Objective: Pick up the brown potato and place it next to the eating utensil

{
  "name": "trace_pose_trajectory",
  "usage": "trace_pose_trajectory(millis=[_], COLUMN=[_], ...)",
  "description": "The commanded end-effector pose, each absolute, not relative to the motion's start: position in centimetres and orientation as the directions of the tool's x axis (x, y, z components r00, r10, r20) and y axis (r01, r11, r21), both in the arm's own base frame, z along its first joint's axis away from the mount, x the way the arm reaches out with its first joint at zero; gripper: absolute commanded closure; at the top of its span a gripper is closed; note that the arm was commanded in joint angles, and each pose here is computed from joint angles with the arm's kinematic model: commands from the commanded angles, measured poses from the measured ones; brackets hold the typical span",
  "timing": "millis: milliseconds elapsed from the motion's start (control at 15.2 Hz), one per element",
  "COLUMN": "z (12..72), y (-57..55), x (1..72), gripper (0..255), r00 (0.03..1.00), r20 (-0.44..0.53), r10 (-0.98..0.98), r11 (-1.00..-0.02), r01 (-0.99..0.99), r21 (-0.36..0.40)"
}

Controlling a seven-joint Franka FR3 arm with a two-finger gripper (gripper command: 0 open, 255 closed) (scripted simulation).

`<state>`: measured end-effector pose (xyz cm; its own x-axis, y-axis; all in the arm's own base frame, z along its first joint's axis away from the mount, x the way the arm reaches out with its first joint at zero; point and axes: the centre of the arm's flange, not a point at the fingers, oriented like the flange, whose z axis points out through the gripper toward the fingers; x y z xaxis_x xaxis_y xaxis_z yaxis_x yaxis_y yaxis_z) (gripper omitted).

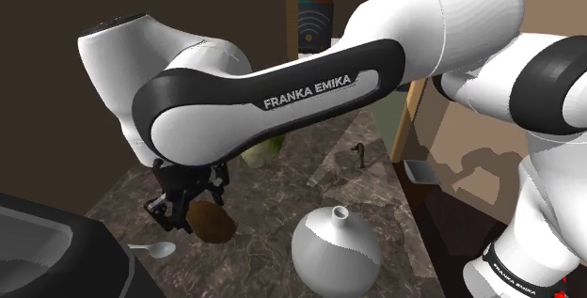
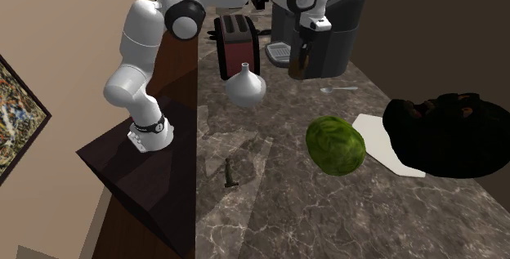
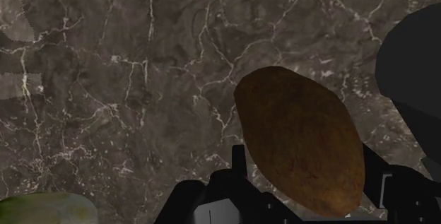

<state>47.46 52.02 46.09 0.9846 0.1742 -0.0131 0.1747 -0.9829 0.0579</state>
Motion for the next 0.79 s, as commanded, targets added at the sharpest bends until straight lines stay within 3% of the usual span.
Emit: trace_pose_trajectory(millis=[0, 726], z=[45.2, 39.4], y=[52.6, 52.6], x=[47.2, 47.2], gripper=[255, 255], r00=[0.985, 0.985], r20=[-0.012, -0.012], r10=[0.173, 0.173], r11=[-0.983, -0.983], r01=[0.173, 0.173], r21=[0.058, 0.058])
